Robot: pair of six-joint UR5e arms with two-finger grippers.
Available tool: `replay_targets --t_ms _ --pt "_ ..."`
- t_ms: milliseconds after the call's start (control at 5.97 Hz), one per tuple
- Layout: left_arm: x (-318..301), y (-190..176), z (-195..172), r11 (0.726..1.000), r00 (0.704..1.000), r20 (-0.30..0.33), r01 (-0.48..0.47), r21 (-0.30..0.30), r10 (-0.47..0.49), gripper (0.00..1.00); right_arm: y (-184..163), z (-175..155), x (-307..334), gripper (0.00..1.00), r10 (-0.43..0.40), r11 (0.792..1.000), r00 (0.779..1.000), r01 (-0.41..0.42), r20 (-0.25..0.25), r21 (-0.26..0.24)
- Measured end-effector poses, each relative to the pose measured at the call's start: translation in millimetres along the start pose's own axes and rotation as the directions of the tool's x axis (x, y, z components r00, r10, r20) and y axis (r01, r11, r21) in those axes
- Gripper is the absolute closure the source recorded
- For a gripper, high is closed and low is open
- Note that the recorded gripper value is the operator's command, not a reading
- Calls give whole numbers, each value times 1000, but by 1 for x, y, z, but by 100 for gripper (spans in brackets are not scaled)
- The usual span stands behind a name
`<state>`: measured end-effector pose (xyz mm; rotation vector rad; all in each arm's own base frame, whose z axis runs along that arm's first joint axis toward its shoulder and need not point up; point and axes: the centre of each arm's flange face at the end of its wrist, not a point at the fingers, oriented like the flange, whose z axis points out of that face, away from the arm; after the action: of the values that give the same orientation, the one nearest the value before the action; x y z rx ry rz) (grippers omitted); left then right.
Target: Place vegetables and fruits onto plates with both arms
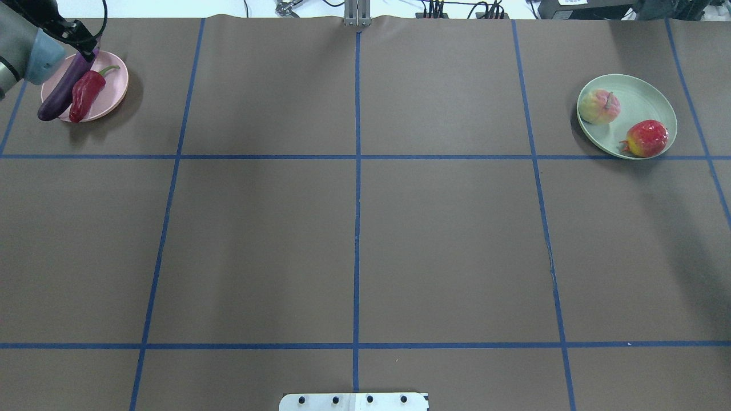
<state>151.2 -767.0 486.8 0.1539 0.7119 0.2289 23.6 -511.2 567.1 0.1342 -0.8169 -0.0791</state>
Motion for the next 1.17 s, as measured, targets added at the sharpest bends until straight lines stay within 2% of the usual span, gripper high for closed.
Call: replay_targets --t_ms 168,503,838,1005,1173 --pt "-16 22 -27 999 999 -53 12 36 -10 0 0 -1 -1 0 -1 1000 1000 1 0 1" --pt "-46 105 -44 997 997 -75 -18 76 24 0 0 -1 -1 0 -3 1000 1000 3 0 2" --pt "-91 216 -38 996 996 -61 -66 54 69 0 0 -1 -1 0 -3 1000 1000 3 0 1" --pt "-106 266 -36 998 996 -61 -58 39 60 0 1 -1 -1 0 -3 1000 1000 3 0 1" --pt "-113 299 -39 999 997 -73 -34 30 36 0 1 -1 -1 0 -3 1000 1000 3 0 1"
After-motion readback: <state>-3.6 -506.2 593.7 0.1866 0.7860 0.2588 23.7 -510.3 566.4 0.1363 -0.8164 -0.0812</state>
